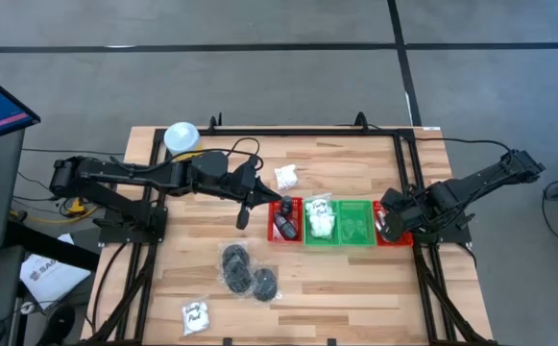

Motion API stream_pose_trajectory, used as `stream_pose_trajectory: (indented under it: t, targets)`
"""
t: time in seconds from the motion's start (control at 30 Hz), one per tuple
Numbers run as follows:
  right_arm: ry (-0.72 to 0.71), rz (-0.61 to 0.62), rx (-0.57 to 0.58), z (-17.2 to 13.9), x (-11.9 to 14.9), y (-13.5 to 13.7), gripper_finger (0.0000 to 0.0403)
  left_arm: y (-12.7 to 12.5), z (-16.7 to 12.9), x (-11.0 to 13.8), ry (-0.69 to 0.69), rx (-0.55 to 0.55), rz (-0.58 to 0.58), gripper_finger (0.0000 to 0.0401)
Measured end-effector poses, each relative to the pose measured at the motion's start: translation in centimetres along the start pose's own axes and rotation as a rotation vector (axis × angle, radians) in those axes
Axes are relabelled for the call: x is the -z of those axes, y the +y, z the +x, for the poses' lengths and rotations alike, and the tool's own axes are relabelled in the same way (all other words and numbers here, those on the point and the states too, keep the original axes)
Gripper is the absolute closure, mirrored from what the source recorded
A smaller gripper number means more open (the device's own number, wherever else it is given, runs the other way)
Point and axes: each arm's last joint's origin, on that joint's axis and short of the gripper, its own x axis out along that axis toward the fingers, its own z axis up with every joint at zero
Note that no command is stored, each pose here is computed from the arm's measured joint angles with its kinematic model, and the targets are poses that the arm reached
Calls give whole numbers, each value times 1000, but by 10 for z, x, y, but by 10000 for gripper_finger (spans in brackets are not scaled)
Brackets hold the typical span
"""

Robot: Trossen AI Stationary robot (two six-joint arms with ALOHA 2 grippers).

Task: Pick & Place Travel size toiletries
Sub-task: Put the silver nail cutter into the right red bin

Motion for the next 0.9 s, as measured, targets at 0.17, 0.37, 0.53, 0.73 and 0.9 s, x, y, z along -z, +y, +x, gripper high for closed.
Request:
stream_pose_trajectory:
  t: [0.17, 0.37, 0.53, 0.73, 0.9]
  targets:
    - [-1, -27, 0, 0, 0, 0, 299, 0, 0, 0, 0, -1, 0, 397]
    - [-17, -26, -21, 0, -2, 2, 302, 0, 0, 0, 0, 0, 0, 397]
    - [-88, -54, -109, -1, -9, 11, 301, 1, 0, 0, 3, -15, -50, 397]
    - [-244, -129, -235, -4, -26, 24, 301, 22, -4, 11, 110, -259, -65, 397]
    - [-364, -154, -290, -8, -40, 28, 301, 51, 1, 28, 218, -365, -120, 397]
